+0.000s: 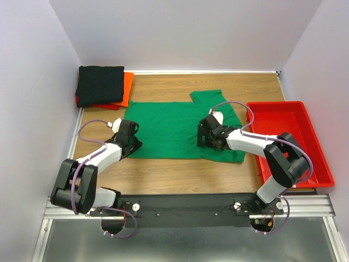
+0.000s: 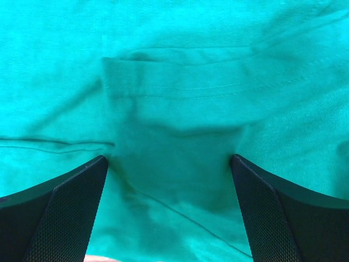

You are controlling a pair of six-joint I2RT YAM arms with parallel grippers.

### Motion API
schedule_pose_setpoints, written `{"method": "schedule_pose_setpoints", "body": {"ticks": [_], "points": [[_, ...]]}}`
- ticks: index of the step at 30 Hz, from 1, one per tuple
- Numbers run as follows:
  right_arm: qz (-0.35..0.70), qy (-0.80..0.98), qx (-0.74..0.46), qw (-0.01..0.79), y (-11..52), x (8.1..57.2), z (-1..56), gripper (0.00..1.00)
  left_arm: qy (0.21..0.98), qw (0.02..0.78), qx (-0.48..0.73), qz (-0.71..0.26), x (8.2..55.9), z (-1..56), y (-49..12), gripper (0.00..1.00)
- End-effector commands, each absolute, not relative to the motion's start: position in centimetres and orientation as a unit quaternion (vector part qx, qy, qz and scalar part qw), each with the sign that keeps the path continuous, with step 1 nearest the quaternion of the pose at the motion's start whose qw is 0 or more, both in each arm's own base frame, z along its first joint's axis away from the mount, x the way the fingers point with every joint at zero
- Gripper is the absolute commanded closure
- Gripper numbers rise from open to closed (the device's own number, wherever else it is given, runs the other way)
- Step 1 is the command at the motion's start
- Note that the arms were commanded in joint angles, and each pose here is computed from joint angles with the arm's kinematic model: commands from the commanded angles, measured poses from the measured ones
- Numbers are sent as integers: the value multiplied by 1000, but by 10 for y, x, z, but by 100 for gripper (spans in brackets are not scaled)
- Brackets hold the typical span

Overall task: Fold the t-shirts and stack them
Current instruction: Fold the tshirt

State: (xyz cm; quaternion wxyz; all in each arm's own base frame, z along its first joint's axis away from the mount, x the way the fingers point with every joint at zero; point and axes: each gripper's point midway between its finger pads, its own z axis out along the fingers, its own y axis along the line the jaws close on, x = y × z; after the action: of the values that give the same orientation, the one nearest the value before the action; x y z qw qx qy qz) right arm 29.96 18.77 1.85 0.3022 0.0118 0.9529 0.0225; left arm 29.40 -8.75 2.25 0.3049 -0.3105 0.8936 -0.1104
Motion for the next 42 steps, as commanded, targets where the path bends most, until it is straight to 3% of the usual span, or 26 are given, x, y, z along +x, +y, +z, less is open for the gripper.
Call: {"method": "schedule_pose_setpoints", "body": {"ticks": [1,13,18,28,34,42], "points": [[55,976,-21,208,205,246,-25,0,909,242,-322,-109,254,12,-89,71],[57,981,-52,179,207,199,-37,0,908,245,-325,-102,228,34,-79,71],[54,980,-66,181,201,193,-36,0,896,292,-319,-101,247,57,-74,71],[73,971,-75,214,207,203,-6,0,887,348,-285,-98,302,86,-75,61],[72,955,-66,280,228,246,41,0,885,337,-289,-141,327,70,-81,60],[71,946,-63,310,247,275,60,0,900,276,-320,-108,314,17,-65,60]]}}
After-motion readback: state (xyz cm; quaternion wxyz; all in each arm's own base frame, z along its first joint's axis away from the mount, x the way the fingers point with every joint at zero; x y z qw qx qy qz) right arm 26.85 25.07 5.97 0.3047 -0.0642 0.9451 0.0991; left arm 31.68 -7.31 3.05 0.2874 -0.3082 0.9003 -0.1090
